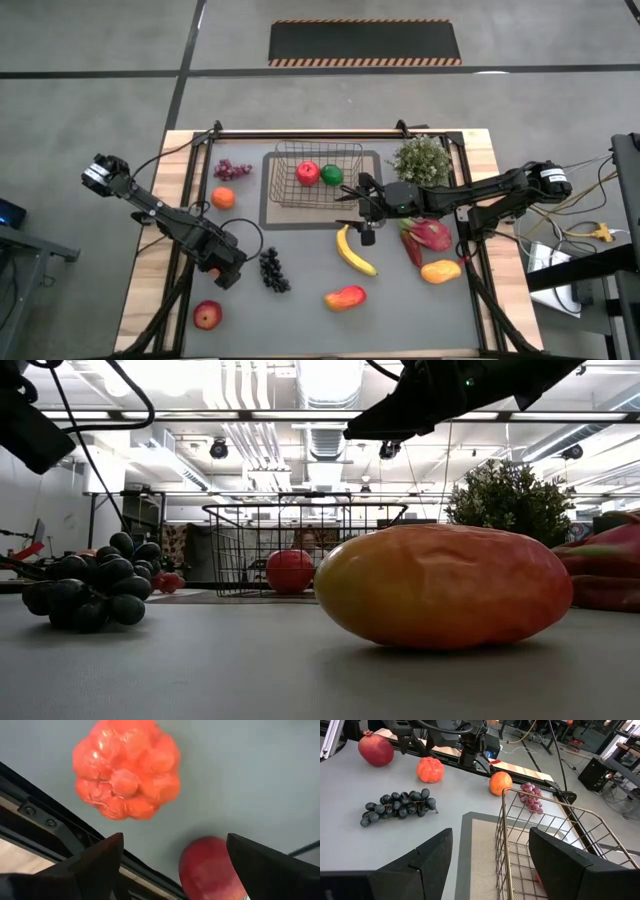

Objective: Build produce basket
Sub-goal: Put the pumpkin into the wire basket

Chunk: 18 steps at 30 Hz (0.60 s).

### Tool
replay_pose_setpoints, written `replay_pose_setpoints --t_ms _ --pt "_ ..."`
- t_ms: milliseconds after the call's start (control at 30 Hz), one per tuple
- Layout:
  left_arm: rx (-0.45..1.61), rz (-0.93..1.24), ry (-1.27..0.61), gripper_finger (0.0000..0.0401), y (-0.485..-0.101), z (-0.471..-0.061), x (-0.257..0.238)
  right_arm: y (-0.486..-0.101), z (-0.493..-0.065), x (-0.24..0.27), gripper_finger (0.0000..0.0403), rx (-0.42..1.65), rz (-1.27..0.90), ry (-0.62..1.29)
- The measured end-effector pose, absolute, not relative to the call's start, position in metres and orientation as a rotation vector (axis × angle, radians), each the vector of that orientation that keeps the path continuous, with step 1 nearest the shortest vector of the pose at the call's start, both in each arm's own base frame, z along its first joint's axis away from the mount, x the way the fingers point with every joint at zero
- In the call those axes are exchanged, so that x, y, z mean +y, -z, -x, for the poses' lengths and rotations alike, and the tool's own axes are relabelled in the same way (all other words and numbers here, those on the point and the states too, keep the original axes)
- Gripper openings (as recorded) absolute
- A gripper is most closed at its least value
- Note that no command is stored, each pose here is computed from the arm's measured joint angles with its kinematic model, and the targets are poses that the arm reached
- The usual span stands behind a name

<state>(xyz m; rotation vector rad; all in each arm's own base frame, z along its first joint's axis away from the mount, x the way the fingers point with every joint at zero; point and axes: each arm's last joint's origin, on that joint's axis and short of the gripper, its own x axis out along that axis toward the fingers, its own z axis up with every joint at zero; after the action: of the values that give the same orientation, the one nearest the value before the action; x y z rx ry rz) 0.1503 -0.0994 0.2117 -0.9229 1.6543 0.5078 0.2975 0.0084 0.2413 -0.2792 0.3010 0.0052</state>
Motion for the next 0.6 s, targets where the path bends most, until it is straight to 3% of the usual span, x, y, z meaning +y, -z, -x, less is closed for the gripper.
replay_pose_setpoints --t_ms 600 --pt "1.556 0.819 -0.691 0.0336 -0.2088 -0.1458 -0.0901 -0.2408 -0.2973 0.0084 0.0247 0.306 0.277 -0.006"
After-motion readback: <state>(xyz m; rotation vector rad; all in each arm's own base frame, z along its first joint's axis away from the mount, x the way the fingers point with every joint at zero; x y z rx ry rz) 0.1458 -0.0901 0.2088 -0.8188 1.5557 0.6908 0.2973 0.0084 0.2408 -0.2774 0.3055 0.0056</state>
